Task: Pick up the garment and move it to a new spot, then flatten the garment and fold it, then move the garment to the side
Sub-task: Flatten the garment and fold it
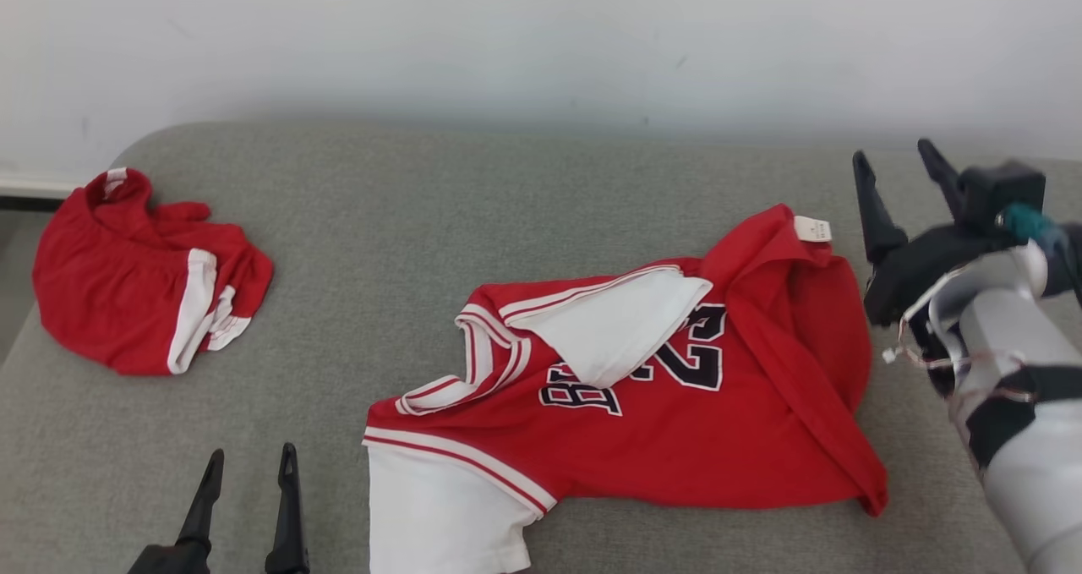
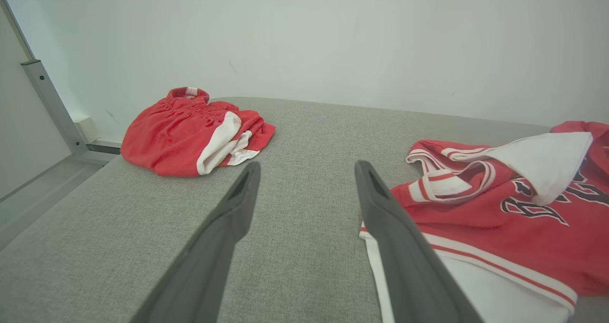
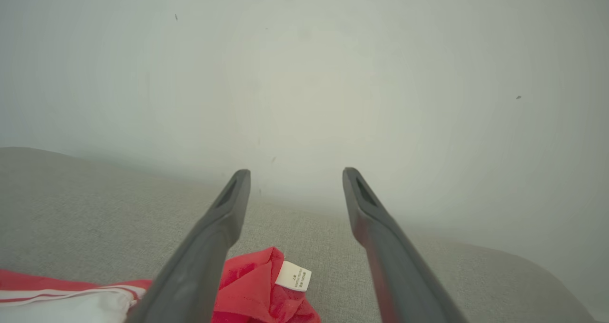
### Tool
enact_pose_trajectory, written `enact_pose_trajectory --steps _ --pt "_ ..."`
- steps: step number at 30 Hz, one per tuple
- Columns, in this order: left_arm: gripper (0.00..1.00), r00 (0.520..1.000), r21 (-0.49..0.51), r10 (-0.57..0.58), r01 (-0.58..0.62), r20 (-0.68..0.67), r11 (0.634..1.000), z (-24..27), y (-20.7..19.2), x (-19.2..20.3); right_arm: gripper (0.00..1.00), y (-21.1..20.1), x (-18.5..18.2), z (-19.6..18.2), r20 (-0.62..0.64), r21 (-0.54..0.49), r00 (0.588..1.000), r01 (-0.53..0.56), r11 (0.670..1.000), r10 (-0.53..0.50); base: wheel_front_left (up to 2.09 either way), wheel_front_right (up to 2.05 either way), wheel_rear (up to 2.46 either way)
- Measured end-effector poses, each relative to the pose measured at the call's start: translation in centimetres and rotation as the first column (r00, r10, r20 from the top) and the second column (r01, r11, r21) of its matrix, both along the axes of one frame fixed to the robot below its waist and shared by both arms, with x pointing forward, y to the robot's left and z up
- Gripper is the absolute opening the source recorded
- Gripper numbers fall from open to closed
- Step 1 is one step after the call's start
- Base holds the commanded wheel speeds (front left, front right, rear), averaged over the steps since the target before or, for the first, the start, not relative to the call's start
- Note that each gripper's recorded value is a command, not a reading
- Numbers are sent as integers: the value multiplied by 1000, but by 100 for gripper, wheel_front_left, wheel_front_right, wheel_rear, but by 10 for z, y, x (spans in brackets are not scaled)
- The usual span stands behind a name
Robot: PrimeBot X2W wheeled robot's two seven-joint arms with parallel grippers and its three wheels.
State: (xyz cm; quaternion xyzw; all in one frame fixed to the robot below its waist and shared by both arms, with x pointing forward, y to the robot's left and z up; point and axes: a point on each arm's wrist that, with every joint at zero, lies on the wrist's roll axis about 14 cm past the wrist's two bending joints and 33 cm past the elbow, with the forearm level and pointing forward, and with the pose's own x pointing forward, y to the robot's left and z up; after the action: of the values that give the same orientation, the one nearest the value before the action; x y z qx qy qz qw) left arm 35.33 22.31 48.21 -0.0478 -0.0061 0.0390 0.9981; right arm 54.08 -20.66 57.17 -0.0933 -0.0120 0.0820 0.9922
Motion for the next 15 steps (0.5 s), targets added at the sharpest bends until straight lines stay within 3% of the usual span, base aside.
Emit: enact_pose_trajectory --steps 8,15 --pt "100 1000 7 -16 16 16 1000 5 -4 -2 100 -12 -47 -5 68 49 998 2 999 -5 0 0 0" --pt "100 999 11 -35 35 27 999 8 -10 0 100 -12 -100 -33 63 109 998 17 994 -24 0 0 0"
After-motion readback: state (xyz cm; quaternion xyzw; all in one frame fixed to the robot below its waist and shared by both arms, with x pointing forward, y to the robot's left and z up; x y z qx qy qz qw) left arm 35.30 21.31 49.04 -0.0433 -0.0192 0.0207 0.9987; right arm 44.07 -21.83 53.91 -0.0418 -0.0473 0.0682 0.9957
